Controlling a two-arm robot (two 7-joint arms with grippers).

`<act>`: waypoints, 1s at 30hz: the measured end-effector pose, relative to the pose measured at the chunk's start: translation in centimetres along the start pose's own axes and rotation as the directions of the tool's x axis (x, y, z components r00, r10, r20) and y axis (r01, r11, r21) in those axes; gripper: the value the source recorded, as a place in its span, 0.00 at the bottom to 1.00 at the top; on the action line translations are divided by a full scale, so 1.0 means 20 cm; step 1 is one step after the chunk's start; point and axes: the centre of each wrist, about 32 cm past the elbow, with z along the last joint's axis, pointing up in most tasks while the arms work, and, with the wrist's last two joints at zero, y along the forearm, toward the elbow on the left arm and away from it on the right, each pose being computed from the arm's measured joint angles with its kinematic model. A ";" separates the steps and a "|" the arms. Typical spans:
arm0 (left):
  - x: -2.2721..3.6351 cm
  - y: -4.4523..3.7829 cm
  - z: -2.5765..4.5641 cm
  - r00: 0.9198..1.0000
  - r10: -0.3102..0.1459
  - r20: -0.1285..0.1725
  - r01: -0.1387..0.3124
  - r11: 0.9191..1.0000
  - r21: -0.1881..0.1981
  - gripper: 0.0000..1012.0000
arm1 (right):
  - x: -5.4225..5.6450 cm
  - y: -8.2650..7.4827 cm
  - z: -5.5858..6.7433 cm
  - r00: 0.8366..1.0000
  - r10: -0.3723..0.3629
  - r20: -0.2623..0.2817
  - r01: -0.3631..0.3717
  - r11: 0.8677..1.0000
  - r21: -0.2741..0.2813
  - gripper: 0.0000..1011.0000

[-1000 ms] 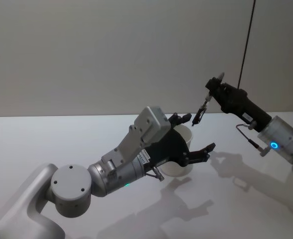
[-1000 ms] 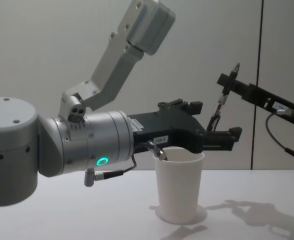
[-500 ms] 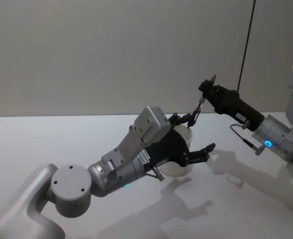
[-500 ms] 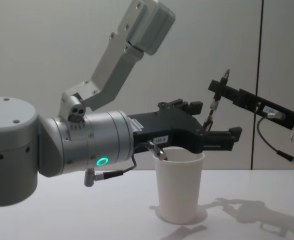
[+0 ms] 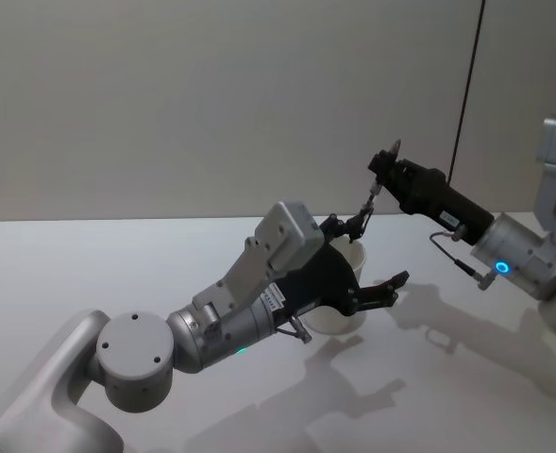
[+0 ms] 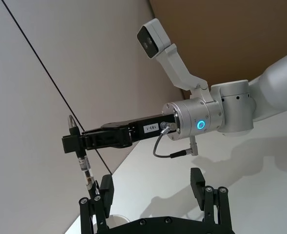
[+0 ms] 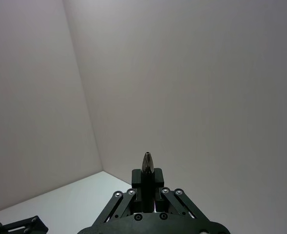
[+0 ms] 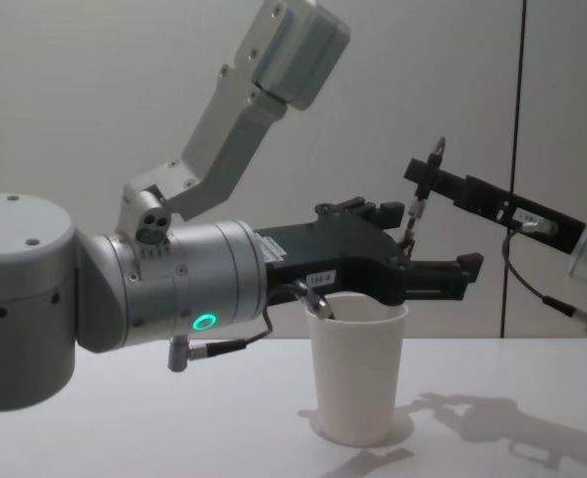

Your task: Place the pen into the pen holder.

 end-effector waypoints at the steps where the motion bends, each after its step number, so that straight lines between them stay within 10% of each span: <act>1: 0.000 0.000 0.000 1.000 0.000 0.000 0.000 1.000 0.000 0.99 | 0.00 0.00 0.00 1.000 0.001 0.001 -0.001 1.000 -0.001 0.12; 30: 0.000 0.000 0.000 1.000 0.000 0.000 0.000 1.000 0.000 0.99 | -0.01 0.01 -0.02 1.000 0.019 0.011 -0.019 1.000 0.004 0.12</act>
